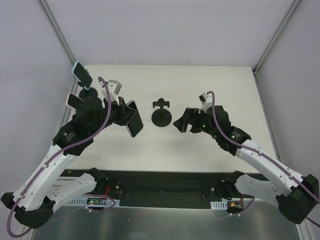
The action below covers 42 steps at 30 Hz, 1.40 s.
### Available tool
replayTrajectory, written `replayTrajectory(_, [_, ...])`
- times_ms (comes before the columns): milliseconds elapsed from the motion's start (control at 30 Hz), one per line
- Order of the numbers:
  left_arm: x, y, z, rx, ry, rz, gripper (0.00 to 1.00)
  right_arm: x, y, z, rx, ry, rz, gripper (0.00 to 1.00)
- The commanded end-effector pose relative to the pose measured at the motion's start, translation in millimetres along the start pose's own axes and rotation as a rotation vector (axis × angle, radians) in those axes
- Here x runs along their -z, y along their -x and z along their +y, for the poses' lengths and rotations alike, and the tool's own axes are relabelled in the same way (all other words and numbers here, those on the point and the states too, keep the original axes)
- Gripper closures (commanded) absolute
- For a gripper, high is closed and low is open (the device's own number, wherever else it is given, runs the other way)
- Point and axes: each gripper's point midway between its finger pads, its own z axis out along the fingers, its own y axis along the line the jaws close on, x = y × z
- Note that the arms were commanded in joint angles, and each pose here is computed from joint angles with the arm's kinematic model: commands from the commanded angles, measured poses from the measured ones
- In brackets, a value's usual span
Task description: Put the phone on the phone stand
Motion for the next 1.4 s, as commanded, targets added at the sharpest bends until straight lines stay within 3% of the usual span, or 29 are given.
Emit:
replayTrajectory(0, [8.8, 4.2, 42.1, -0.092, 0.197, -0.081, 1.0, -2.1, 3.7, -34.1, -0.001, -0.238, 0.062, 0.04])
replayTrajectory(167, [5.7, -13.2, 58.9, -0.118, 0.25, -0.053, 1.0, -1.5, 15.4, -33.3, -0.018, -0.329, 0.052, 0.04])
replayTrajectory(333, [-0.3, -28.9, 67.7, -0.127, 0.259, -0.046, 1.0, -4.9, 10.4, -22.0, -0.02, -0.314, 0.058, 0.04])
replayTrajectory(567, [-6.3, -38.2, 70.5, -0.135, 0.263, -0.031, 1.0, -10.6, 20.8, -13.2, 0.099, -0.336, 0.061, 0.01])
replayTrajectory(633, [-6.1, -40.6, 72.6, -0.137, 0.272, -0.028, 1.0, -21.9, 34.7, -3.5, 0.145, -0.315, 0.055, 0.08])
replayTrajectory(800, [-7.1, -43.9, 75.1, -0.143, 0.279, -0.022, 1.0, -54.0, 45.5, -0.5, 0.233, -0.361, 0.139, 0.14])
replayTrajectory(1000, [-8.4, -46.2, 81.7, -0.151, 0.309, -0.017, 1.0, -84.3, 59.4, 7.9, 0.25, -0.362, 0.135, 0.25])
replayTrajectory(1133, [-10.4, -46.7, 84.3, -0.154, 0.32, -0.012, 1.0, -93.8, 62.6, 5.2, 0.251, -0.394, 0.142, 0.42])
replayTrajectory(1367, [-15.4, -46.8, 88.3, -0.15, 0.323, 0.002, 1.0, -100.0, 57.3, 1.2, 0.275, -0.408, 0.173, 0.61])
